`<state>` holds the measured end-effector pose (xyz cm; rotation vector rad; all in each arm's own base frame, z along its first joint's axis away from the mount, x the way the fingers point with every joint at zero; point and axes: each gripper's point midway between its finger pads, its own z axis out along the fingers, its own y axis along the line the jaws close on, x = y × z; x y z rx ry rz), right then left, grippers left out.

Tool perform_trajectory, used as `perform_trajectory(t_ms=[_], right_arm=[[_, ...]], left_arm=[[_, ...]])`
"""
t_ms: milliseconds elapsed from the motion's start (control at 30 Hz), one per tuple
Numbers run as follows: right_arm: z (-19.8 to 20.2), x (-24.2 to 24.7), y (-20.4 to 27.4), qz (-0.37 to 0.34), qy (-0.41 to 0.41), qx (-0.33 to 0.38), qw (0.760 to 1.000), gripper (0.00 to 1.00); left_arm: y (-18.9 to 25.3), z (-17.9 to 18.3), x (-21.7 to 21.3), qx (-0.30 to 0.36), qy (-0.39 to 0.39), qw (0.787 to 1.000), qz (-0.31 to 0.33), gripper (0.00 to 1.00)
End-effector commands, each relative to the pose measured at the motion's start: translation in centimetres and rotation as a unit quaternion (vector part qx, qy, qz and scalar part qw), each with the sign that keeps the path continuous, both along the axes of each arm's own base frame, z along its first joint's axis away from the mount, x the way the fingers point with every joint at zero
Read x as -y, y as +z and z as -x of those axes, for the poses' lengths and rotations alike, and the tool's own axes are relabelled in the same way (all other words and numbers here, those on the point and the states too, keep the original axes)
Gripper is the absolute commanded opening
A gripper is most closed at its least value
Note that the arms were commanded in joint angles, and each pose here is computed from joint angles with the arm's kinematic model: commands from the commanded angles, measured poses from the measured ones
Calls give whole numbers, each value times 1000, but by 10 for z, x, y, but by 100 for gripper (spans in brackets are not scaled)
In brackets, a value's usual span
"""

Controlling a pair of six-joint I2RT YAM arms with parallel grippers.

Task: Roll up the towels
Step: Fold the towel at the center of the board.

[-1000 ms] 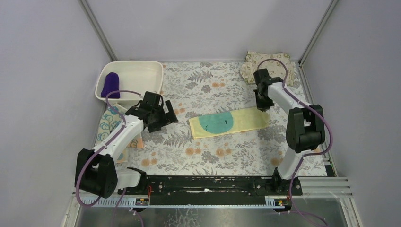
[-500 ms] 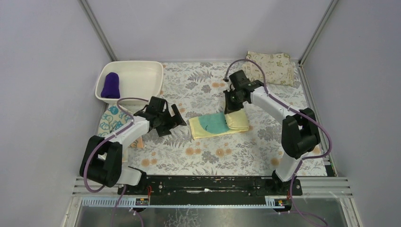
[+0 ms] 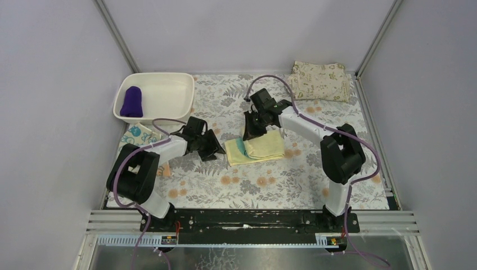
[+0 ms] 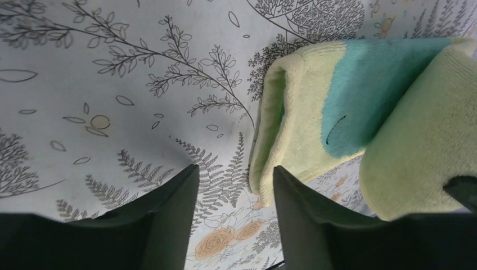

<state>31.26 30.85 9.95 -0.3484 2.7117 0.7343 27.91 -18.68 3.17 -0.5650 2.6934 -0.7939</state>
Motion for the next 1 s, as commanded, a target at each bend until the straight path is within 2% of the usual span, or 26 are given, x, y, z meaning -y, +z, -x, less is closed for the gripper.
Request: perform_trajectory(t_ms=[0,367,733,867,967], right_arm=[[-2,-38,20,-46,7,9,999,0],[9,-62,4,-42,12,-11,999,0],[2,-66,-28,13,-1,0,1000,2],[2,-67,-39,26,2,-3,1000,5],[7,-73,-43,25,11,-8,1000,14]], left_arm=[[-4,-8,13,10,-7,1000,22,47],[-24,3,19,-11,-9,1000,20,29],[-30,7,23,-15,-11,1000,15,22],[-34,8,23,-21,-11,1000,13,21],[-35,10,23,-24,-11,1000,12,20]])
